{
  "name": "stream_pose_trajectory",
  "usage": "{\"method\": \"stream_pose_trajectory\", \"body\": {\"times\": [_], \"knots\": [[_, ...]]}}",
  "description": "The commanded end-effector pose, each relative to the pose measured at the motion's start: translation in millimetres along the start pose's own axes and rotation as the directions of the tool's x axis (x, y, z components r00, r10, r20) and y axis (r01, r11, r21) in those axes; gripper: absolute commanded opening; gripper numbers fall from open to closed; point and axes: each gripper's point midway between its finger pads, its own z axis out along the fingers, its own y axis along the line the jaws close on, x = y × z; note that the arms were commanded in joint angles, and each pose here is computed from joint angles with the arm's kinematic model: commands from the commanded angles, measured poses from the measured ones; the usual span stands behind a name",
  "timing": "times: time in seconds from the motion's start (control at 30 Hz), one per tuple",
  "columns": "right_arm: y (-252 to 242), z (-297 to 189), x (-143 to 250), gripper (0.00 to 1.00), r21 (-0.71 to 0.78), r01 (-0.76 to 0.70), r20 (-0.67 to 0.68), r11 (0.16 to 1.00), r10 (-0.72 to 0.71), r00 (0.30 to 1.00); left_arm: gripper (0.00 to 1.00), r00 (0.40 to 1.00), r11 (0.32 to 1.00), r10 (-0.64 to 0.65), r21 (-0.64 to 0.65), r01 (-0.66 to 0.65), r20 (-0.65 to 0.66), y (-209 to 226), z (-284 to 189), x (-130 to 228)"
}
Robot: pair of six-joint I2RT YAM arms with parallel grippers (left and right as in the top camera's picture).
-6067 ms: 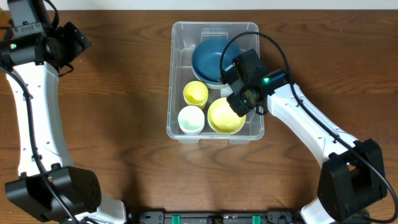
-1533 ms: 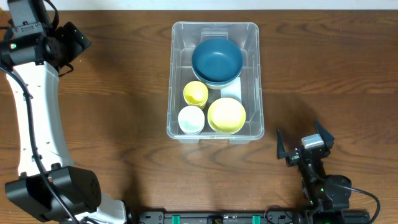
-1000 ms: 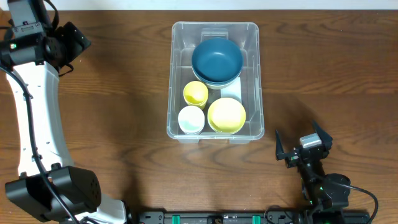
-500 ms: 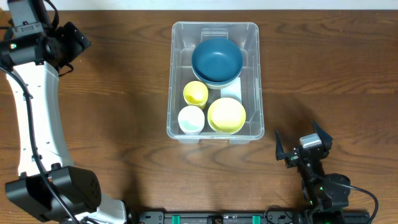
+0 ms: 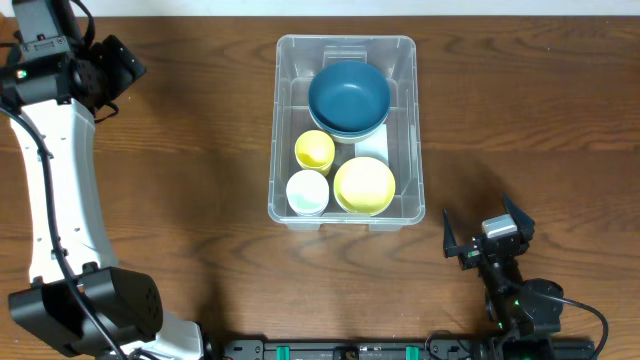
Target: Pack container
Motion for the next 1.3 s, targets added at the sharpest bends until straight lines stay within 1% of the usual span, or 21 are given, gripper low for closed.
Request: {"method": "stream_pose_trajectory", "body": {"times": [0.0,0.1,0.17,0.33,0.47,0.5,0.57,0.63,0.7,0.73,0.83,0.87,0.97,1.1,1.27], "knots": [[-0.9,-0.4,0.2,0.99,0.002,0.014,0.004,1.0,-0.014,1.0,0.98,0.996,0.999,0.002,0.035,-0.005,0.089,-1.9,-41.2,-12.5],[-0.9,-0.4,0.2,0.99,0.002,0.014,0.004,1.0,-0.014,1.0,0.98,0.98,0.996,-0.017,0.092,-0.001,0.198,-1.1,-95.9,-21.7],[-0.9,-0.4,0.2,0.99,0.002,0.014,0.004,1.0,-0.014,1.0,0.98,0.959,0.99,-0.037,0.137,-0.002,0.281,1.9,-139.3,-24.6],[-0.9,-0.4,0.2,0.99,0.002,0.014,0.004,1.0,-0.014,1.0,0.98,0.872,0.968,-0.103,0.25,-0.023,0.479,18.6,-250.3,-14.6],[-0.9,-0.4,0.2,0.99,0.002,0.014,0.004,1.0,-0.014,1.0,0.98,0.782,0.947,-0.155,0.317,-0.057,0.604,38.8,-325.0,7.6],[-0.9,-0.4,0.2,0.99,0.002,0.014,0.004,1.0,-0.014,1.0,0.98,0.757,0.94,-0.171,0.334,-0.066,0.631,46.4,-344.9,18.0],[-0.9,-0.4,0.2,0.99,0.002,0.014,0.004,1.0,-0.014,1.0,0.98,0.725,0.932,-0.191,0.354,-0.078,0.662,59.5,-370.3,37.7],[-0.9,-0.4,0.2,0.99,0.002,0.014,0.004,1.0,-0.014,1.0,0.98,0.707,0.927,-0.203,0.366,-0.085,0.677,74.6,-389.3,63.1],[-0.9,-0.4,0.2,0.99,0.002,0.014,0.004,1.0,-0.014,1.0,0.98,0.717,0.927,-0.197,0.364,-0.085,0.669,89.5,-396.2,92.0],[-0.9,-0.4,0.2,0.99,0.002,0.014,0.004,1.0,-0.014,1.0,0.98,0.731,0.93,-0.188,0.358,-0.082,0.656,98.0,-395.9,108.9],[-0.9,-0.4,0.2,0.99,0.002,0.014,0.004,1.0,-0.014,1.0,0.98,0.789,0.939,-0.147,0.335,-0.077,0.596,121.1,-386.0,156.8],[-0.9,-0.4,0.2,0.99,0.002,0.014,0.004,1.0,-0.014,1.0,0.98,0.817,0.944,-0.126,0.322,-0.076,0.562,130.9,-379.1,176.8],[-0.9,-0.4,0.2,0.99,0.002,0.014,0.004,1.0,-0.014,1.0,0.98,0.864,0.953,-0.086,0.295,-0.075,0.496,149.9,-364.2,214.4],[-0.9,-0.4,0.2,0.99,0.002,0.014,0.004,1.0,-0.014,1.0,0.98,0.892,0.958,-0.058,0.276,-0.076,0.449,166.8,-346.9,247.5],[-0.9,-0.4,0.2,0.99,0.002,0.014,0.004,1.0,-0.014,1.0,0.98,0.902,0.957,-0.043,0.276,-0.086,0.43,176.4,-323.5,269.0]]}}
